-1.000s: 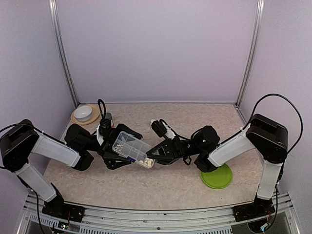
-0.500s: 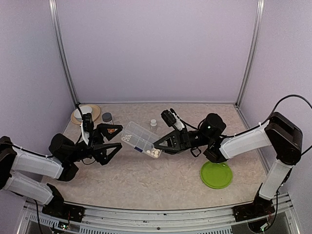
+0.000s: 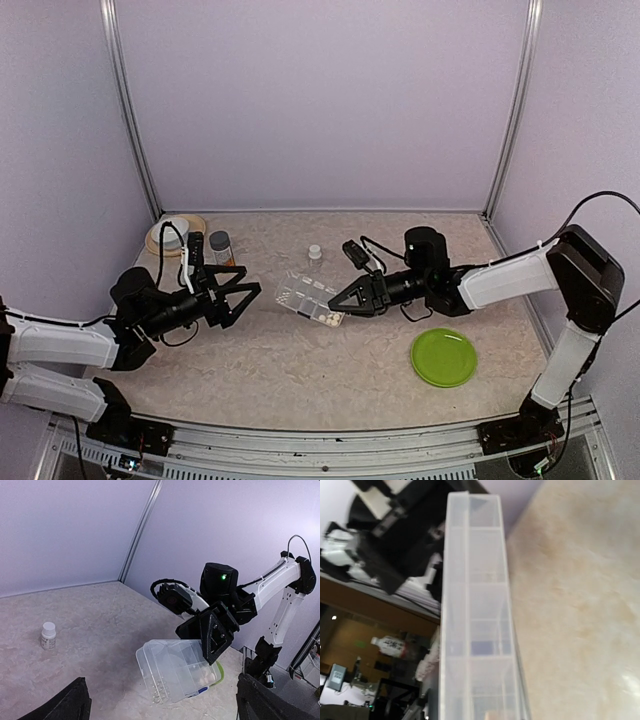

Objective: Sort the pills into containers
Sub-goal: Place the pill container at the center of the board.

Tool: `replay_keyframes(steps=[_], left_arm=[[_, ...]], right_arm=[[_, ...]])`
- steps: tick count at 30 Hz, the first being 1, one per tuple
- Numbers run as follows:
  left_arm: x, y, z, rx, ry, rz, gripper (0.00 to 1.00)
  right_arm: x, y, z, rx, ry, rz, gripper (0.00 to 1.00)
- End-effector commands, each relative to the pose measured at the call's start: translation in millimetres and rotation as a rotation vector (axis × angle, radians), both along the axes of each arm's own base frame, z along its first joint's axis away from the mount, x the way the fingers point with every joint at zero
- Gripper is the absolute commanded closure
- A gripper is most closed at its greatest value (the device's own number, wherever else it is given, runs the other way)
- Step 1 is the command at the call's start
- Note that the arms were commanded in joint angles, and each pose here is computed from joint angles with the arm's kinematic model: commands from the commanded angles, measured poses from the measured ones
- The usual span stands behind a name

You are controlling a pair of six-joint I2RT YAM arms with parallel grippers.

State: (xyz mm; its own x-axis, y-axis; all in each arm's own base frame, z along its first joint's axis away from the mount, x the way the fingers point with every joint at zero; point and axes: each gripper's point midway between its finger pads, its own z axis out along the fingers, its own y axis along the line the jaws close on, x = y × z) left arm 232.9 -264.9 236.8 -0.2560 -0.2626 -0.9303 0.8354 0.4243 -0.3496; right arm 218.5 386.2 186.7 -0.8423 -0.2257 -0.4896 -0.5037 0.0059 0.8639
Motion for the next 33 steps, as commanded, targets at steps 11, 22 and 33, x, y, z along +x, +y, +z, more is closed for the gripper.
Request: replay_keyframes(steps=[11, 22, 33], left_arm=[[9, -5, -24, 0.061, 0.101, 0.04, 0.01], [9, -11, -35, 0.091, 0.129, 0.028, 0.01], [14, -16, -43, 0.115, 0.147, 0.027, 0.01]], right_arm=[[43, -4, -83, -0.156, 0.087, -0.003, 0.98], [59, -2, -118, -0.198, 0.15, -0.004, 0.93], [70, -9, -138, -0.224, 0.192, -0.019, 0.88]])
